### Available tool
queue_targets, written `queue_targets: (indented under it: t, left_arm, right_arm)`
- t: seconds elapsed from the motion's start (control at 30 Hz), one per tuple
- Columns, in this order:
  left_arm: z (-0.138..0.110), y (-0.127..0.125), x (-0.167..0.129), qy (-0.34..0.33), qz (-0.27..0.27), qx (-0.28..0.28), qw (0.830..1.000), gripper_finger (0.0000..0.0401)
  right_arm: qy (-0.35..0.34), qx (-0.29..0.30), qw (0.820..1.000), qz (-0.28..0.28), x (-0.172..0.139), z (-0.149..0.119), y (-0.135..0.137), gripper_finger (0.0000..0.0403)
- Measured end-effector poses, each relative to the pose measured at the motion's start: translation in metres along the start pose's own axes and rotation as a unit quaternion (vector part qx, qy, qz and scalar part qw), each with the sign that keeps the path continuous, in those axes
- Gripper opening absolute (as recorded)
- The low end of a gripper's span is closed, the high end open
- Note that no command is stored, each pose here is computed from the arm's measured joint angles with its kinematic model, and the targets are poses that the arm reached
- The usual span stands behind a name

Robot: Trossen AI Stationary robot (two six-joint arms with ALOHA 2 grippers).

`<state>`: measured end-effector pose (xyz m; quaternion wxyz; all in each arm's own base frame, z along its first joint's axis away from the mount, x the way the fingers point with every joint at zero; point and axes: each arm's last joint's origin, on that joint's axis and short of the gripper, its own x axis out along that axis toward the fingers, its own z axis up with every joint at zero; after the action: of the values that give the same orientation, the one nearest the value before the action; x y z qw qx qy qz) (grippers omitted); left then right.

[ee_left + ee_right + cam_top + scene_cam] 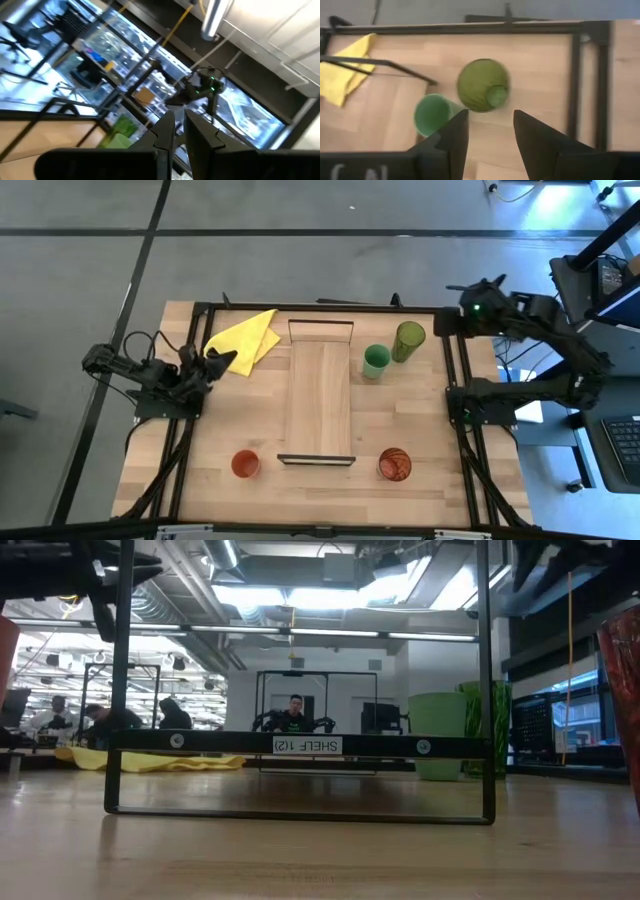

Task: Stack small to large cups/mugs on shelf
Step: Put the green cup on the shelf

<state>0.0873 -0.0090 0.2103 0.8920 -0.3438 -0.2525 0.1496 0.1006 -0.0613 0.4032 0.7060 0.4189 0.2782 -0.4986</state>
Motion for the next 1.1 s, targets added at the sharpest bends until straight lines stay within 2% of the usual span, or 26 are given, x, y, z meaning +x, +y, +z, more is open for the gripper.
queue_targets:
  t: [0.17, 0.27, 0.4, 0.53, 0.7, 0.83, 0.97, 1.1]
  left_arm:
    - [0.000, 0.001, 0.000, -0.004, 0.010, 0.004, 1.000, 0.0035]
    - [0.000, 0.001, 0.000, -0.003, 0.011, 0.003, 1.000, 0.0035]
    - [0.000, 0.001, 0.000, 0.000, 0.007, -0.008, 1.000, 0.0035]
    - [-0.001, 0.000, 0.000, 0.005, -0.004, -0.011, 1.000, 0.0035]
    - [-0.002, 0.000, 0.000, 0.010, -0.004, -0.008, 1.000, 0.0035]
    - [-0.004, 0.002, 0.000, 0.020, 0.001, -0.014, 1.000, 0.0035]
    - [-0.006, 0.003, 0.000, 0.025, 0.010, -0.014, 1.000, 0.0035]
    - [-0.005, 0.003, 0.000, 0.019, 0.019, -0.014, 1.000, 0.0035]
  right_arm:
    - [-0.001, -0.028, 1.000, -0.002, 0.019, -0.001, 0.007, 0.0158]
    - [-0.026, -0.032, 0.999, 0.008, 0.026, 0.001, 0.012, 0.0158]
    - [-0.005, -0.038, 0.998, 0.044, 0.033, 0.000, 0.017, 0.0158]
    - [0.000, -0.034, 0.998, 0.044, 0.037, -0.001, 0.018, 0.0158]
    - [0.029, -0.063, 0.996, 0.063, 0.038, -0.003, 0.019, 0.0158]
    - [0.058, -0.070, 0.996, 0.025, 0.041, -0.007, 0.015, 0.0158]
    - [0.065, -0.095, 0.992, -0.055, 0.056, 0.001, 0.009, 0.0158]
    - [0.098, -0.105, 0.988, -0.055, 0.081, 0.022, 0.009, 0.0158]
